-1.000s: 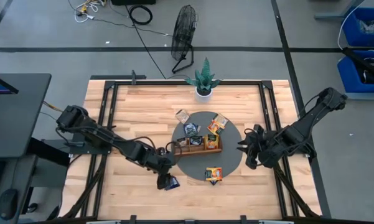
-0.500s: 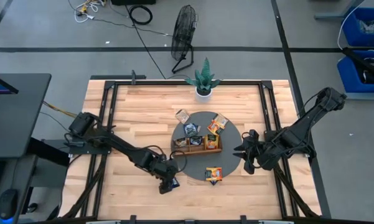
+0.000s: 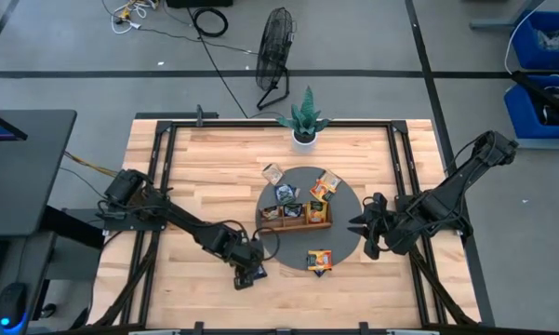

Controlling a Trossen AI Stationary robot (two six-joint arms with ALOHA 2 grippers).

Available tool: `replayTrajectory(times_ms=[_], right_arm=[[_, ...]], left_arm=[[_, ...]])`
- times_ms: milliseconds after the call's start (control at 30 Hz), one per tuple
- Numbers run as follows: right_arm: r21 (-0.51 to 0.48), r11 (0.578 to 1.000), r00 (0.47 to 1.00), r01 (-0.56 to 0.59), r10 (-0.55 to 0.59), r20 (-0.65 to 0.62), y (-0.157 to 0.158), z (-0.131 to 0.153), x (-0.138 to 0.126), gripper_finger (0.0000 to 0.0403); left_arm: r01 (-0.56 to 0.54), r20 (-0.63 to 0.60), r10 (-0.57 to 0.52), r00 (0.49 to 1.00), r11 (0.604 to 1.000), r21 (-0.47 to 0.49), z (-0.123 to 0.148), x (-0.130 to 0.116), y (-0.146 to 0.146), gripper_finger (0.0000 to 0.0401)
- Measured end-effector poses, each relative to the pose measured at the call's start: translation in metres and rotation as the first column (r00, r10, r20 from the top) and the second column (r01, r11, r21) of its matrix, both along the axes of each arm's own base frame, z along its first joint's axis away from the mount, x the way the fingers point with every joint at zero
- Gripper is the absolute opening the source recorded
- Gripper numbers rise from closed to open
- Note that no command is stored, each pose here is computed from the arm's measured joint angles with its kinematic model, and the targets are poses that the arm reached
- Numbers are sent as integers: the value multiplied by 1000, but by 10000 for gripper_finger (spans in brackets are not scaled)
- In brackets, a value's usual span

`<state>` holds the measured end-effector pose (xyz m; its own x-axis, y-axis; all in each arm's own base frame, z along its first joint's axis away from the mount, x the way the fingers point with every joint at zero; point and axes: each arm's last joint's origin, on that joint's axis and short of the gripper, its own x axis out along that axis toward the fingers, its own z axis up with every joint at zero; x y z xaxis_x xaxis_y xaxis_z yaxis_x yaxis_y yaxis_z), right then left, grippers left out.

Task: Pick & Place Tea
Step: Put the black tea bag into the middle section of the wooden organizer

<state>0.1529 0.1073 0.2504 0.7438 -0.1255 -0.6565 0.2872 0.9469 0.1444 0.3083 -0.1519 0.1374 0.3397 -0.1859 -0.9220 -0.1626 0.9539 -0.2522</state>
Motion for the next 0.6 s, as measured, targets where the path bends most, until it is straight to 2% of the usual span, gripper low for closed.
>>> replayTrajectory(times_ms=[167, 267, 367, 500, 600], right_arm=[[-5, 1000, 1000, 4, -4, 4, 0, 0, 0, 110], [-5, 1000, 1000, 4, -4, 3, 0, 0, 0, 110], [-4, 1000, 1000, 5, -5, 4, 0, 0, 0, 110], [-3, 1000, 1000, 6, -6, 4, 0, 0, 0, 110], [-2, 1000, 1000, 6, -6, 5, 0, 0, 0, 110]], left_arm=[[39, -19, -39, 999, 999, -19, 0, -2, -2, 22], [22, -41, -24, 999, 999, -38, 3, -3, -3, 9], [16, -26, -16, 1000, 1000, -4, 19, 5, -6, 4], [23, 30, -27, 999, 988, 151, 55, 18, -7, 3], [27, 123, -74, 990, 937, 348, 94, 30, -7, 3]])
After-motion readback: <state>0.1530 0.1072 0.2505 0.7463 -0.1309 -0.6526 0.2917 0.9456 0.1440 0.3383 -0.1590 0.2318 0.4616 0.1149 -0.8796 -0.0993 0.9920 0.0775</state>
